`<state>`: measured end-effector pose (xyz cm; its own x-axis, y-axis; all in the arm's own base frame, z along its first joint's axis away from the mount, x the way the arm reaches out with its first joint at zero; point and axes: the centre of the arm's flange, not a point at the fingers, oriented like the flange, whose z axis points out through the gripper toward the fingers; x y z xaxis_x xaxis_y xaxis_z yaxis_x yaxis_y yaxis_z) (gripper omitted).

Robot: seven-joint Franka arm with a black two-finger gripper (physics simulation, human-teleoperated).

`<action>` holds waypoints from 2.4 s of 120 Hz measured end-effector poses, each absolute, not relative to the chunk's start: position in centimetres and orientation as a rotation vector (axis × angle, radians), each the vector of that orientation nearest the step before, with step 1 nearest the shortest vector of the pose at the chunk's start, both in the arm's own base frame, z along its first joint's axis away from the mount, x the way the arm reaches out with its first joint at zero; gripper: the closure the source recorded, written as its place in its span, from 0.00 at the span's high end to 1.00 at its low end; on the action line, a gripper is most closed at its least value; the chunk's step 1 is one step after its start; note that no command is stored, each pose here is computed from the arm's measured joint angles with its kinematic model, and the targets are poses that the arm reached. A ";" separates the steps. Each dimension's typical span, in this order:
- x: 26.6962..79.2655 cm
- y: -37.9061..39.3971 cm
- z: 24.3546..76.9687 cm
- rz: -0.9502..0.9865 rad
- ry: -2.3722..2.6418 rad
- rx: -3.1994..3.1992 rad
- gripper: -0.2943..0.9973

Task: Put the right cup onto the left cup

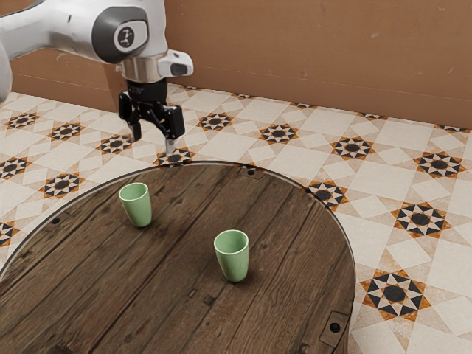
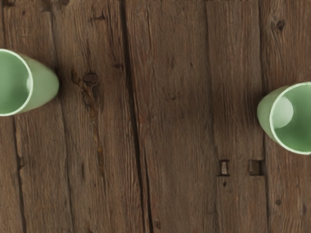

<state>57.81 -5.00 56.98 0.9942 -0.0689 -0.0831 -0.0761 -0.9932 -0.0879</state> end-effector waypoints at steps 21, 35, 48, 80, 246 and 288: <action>58.5 -7.9 54.0 0.125 0.178 -3.034 0.77; 58.1 -12.3 48.7 0.167 0.277 -3.025 0.77; 57.8 -13.8 44.3 0.175 0.294 -3.027 0.77; 56.5 -16.4 37.6 0.125 0.305 -3.057 0.77; 58.7 -14.7 33.9 0.021 0.125 -3.068 0.17; 62.0 -5.1 43.3 -0.066 -0.114 -3.031 0.16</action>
